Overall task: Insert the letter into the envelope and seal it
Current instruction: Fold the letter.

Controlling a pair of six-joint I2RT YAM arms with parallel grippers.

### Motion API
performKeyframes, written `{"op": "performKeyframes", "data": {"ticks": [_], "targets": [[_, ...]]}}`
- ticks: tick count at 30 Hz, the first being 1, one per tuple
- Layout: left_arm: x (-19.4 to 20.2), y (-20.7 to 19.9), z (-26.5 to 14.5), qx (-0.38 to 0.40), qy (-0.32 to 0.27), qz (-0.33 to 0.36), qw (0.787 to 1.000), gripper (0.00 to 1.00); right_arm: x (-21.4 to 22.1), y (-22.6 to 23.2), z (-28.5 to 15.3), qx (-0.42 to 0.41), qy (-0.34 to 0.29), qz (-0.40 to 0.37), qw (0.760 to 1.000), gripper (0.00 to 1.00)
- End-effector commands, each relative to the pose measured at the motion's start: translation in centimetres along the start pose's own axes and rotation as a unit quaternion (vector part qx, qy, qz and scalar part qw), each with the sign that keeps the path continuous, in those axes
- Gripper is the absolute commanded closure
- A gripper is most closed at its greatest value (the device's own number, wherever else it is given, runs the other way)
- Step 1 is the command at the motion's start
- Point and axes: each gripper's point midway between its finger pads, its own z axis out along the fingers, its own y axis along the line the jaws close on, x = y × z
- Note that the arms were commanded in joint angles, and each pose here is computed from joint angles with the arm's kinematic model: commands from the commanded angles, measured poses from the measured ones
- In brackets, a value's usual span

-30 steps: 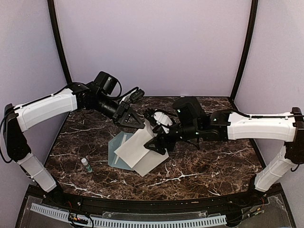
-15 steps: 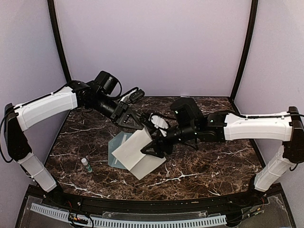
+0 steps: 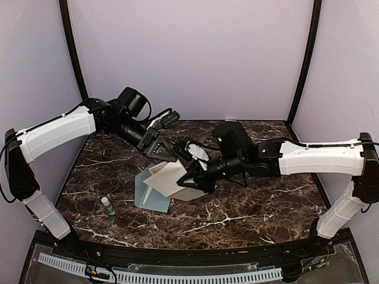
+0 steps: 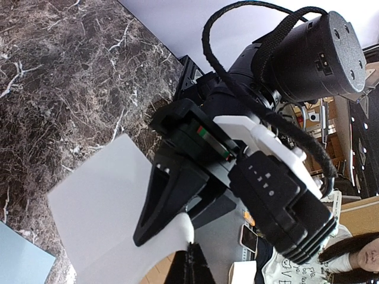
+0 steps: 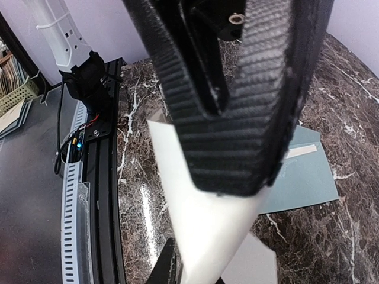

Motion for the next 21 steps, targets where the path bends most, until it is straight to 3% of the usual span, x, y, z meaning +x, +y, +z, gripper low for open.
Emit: {"op": "performKeyframes", "data": {"ticks": [1,3,5,7,9,14,17,21], "targets": [[-0.5,0.1,-0.7,-0.027,-0.007,0.026,0.999,1.00,-1.8,0.4,-0.4,-0.004,-0.027,-0.002,1.000,0.96],[-0.7,0.1,-0.9,-0.033,-0.010,0.033,0.999,0.90,-1.6,0.1,-0.4,0.004,-0.025,0.002,1.000,1.00],[-1.0,0.3,-1.1,-0.049,-0.017,0.044,0.998,0.73,-1.3,-0.2,-0.4,0.010,-0.024,0.015,1.000,1.00],[-1.6,0.3,-1.8,-0.074,-0.033,0.065,0.995,0.49,-1.2,-0.6,-0.5,0.016,-0.028,0.028,0.999,1.00],[-2.5,0.2,-3.0,-0.107,-0.060,0.090,0.988,0.39,-1.1,-0.9,-0.8,0.017,-0.032,0.038,0.999,1.00],[-4.3,-0.7,-6.7,-0.141,-0.145,0.144,0.969,0.20,-1.9,-1.0,-2.4,-0.005,-0.054,0.053,0.997,1.00],[-3.8,-0.6,-6.6,-0.138,-0.143,0.165,0.966,0.12,-2.5,-0.8,-3.3,-0.024,-0.062,0.058,0.996,1.00],[-2.4,-0.6,-4.6,-0.126,-0.107,0.199,0.966,0.10,-3.6,0.1,-4.7,-0.057,-0.074,0.065,0.993,1.00]]}}
